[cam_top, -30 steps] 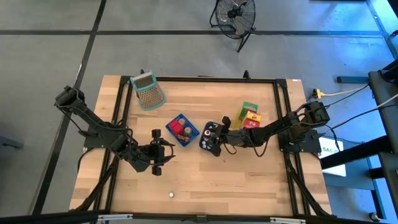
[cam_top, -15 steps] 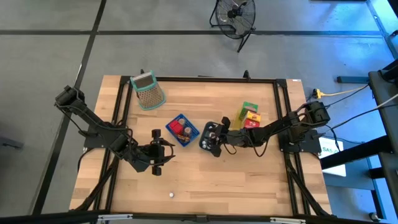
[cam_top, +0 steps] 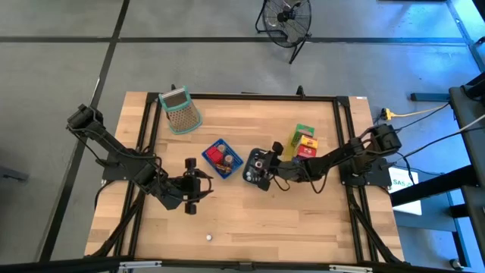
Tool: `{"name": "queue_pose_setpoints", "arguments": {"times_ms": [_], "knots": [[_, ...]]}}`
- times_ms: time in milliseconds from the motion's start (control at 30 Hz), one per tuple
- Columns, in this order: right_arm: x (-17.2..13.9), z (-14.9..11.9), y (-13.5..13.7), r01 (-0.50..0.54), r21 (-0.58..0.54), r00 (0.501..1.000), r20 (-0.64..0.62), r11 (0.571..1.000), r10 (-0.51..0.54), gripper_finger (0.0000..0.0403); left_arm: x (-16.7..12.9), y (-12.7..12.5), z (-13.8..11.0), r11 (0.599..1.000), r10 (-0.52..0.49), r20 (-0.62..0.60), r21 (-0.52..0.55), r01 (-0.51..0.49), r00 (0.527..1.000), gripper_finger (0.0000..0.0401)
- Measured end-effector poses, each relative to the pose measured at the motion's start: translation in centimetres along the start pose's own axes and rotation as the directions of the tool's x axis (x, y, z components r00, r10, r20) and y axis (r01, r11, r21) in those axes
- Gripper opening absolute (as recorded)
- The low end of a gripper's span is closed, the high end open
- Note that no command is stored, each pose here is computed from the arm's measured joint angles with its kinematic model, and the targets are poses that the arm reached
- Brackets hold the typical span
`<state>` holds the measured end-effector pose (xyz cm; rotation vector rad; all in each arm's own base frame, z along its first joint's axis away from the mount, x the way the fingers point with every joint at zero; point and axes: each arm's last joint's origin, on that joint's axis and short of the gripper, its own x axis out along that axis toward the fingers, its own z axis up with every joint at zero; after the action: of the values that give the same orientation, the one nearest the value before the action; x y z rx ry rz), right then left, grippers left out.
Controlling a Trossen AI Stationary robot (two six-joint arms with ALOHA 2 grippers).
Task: Pick & Place Kitchen Items
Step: Put the green food coloring bottle into the green bin
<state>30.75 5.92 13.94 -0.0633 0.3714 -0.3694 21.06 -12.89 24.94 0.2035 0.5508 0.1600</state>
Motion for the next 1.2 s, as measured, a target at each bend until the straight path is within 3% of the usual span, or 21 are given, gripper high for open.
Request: {"name": "queue_pose_setpoints", "arguments": {"times_ms": [267, 433, 733, 900, 1100, 1200], "knots": [[-0.5, 1.2, -0.2, 0.0, 0.0, 0.999, 0.048, 1.0, 0.0, 0.0188, 0.0, 0.0, 0.0, 1.0, -0.011, -0.003, -0.001, 0.011, 1.0, 0.0196], [-0.5, 2.5, 0.4, -0.009, -0.057, 0.996, 0.085, 0.998, 0.014, 0.0188, 0.0, -0.1, 0.0, 1.0, -0.023, -0.006, -0.007, 0.023, 1.0, 0.0196], [-1.2, 5.4, 2.8, 0.0, -0.161, 0.989, 0.144, 0.987, 0.024, 0.0188, -0.6, -0.9, 0.5, 0.944, -0.315, -0.056, -0.123, 0.307, 0.948, 0.0196], [-2.0, 6.7, 4.4, -0.041, -0.171, 0.982, 0.175, 0.984, 0.071, 0.0188, -1.2, -1.7, 0.2, 0.916, -0.389, -0.076, -0.138, 0.377, 0.918, 0.0196], [-2.5, 7.6, 5.7, -0.076, -0.212, 0.989, 0.107, 0.974, 0.1, 0.0188, -2.1, -3.0, -0.8, 0.874, -0.464, -0.117, -0.22, 0.432, 0.878, 0.0196], [-2.5, 7.9, 5.9, -0.082, -0.197, 0.991, 0.092, 0.977, 0.101, 0.0188, -2.1, -4.5, -2.2, 0.874, -0.48, -0.162, -0.165, 0.456, 0.862, 0.0196]]}}
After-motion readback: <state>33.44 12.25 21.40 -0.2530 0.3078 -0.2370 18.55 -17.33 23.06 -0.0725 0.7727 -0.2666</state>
